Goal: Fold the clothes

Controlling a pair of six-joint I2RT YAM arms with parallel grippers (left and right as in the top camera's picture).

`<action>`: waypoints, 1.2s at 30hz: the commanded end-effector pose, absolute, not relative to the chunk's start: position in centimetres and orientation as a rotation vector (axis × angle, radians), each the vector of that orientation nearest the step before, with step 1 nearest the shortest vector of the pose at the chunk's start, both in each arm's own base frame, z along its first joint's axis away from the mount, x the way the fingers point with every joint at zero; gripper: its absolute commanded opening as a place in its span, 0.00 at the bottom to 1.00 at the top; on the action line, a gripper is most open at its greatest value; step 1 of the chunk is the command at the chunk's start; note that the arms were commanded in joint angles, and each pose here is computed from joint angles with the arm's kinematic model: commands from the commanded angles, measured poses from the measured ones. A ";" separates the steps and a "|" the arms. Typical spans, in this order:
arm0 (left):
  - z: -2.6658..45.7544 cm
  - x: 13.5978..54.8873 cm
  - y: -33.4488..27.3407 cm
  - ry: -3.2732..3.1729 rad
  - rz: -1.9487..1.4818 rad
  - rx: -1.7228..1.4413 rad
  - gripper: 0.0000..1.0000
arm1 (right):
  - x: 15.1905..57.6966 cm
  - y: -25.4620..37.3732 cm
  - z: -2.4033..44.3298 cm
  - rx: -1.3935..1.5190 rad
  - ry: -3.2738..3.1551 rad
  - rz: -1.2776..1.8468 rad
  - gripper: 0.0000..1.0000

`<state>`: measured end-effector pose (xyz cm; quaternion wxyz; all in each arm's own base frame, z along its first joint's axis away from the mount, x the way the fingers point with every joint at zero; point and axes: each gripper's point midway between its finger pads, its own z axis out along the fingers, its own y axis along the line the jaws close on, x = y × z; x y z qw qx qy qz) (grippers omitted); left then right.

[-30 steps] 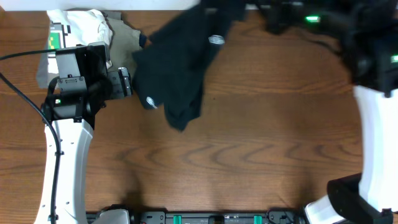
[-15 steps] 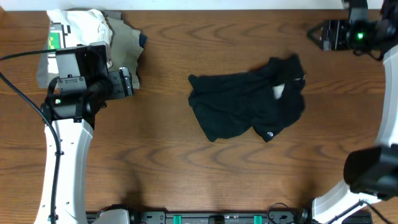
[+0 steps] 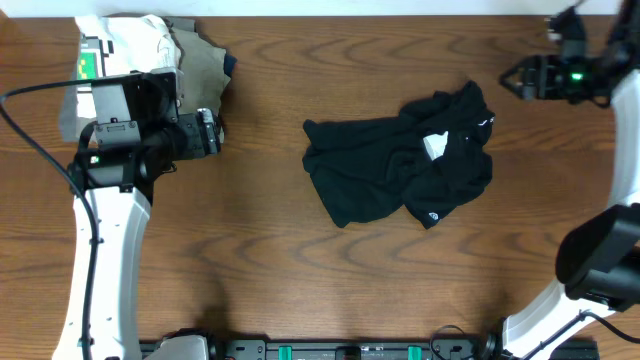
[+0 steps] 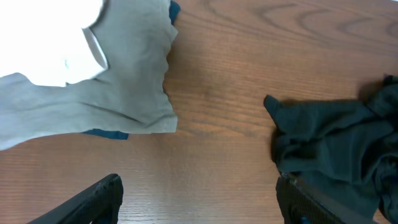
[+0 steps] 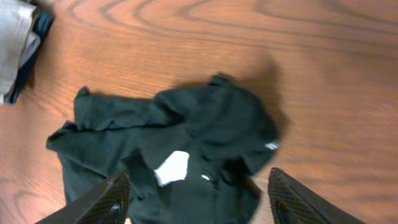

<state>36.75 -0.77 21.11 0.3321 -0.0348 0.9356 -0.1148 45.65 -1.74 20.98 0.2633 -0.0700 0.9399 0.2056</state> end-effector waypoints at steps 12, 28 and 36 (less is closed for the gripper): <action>19.8 37.5 -0.9 2.487 -0.332 -0.101 0.80 | 43.4 6.4 10.5 -0.011 2.797 -0.006 0.61; 19.6 37.6 -0.9 2.492 -0.332 -0.103 0.80 | 43.4 5.1 7.2 0.200 2.738 -0.127 0.60; 19.6 37.6 -0.9 2.492 -0.332 -0.103 0.80 | 44.0 5.8 7.1 0.470 2.689 -0.021 0.64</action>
